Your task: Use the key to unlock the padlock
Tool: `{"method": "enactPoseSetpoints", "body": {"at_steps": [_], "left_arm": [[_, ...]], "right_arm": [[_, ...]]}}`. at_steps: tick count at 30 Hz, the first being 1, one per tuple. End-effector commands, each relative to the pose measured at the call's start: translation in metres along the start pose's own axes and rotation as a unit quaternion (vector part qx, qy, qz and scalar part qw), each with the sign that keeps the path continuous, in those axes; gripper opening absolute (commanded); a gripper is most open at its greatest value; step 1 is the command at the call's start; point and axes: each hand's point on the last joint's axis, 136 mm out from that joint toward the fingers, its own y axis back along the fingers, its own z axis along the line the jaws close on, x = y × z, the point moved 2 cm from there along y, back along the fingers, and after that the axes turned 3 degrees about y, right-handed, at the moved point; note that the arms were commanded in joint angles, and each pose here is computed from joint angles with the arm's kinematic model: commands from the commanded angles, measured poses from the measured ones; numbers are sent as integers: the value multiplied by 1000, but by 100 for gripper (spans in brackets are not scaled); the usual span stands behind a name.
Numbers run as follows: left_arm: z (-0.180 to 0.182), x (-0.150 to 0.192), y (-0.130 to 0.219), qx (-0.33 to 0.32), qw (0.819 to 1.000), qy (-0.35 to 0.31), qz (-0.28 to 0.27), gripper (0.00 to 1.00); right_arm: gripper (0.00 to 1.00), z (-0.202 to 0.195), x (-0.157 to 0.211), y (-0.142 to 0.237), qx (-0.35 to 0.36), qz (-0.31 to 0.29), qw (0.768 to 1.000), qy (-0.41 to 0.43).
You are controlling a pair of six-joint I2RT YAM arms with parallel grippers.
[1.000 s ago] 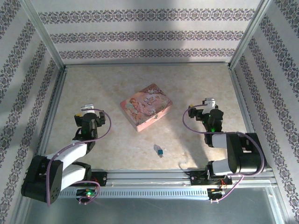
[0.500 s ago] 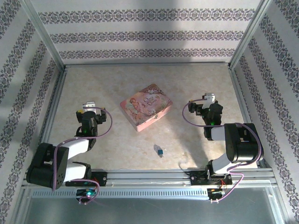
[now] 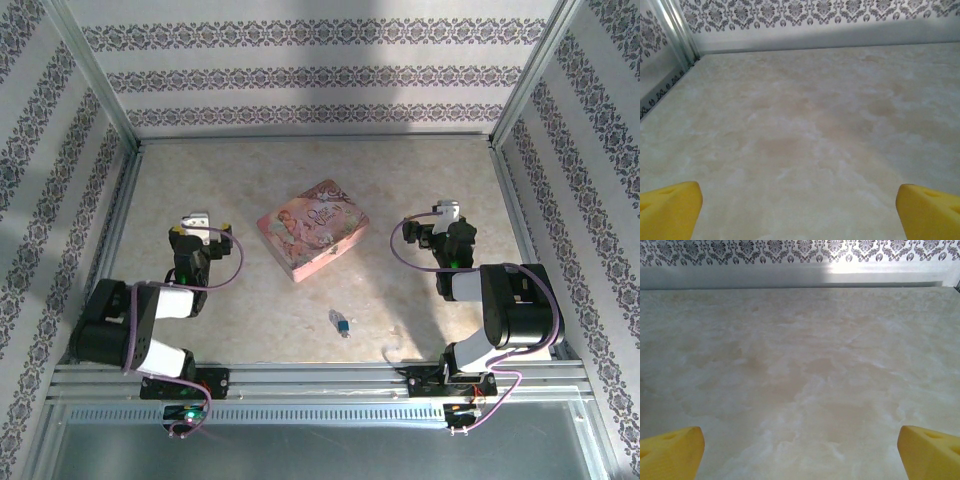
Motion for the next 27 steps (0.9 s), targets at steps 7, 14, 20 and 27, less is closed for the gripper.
{"method": "enactPoseSetpoints", "body": {"at_steps": [7, 14, 20, 27], "left_arm": [[1, -2, -13, 11, 1000, 4, -23, 99], [3, 1, -28, 25, 999, 18, 24, 99], [4, 1, -27, 24, 999, 18, 21, 99], [2, 1, -29, 28, 999, 15, 25, 99]], "right_arm": [[98, -5, -8, -1, 12, -11, 1000, -8], [98, -5, -8, -1, 14, -11, 1000, -6], [98, -3, -8, -1, 16, -9, 1000, -1], [98, 2, -8, -1, 7, -11, 1000, 8]]}}
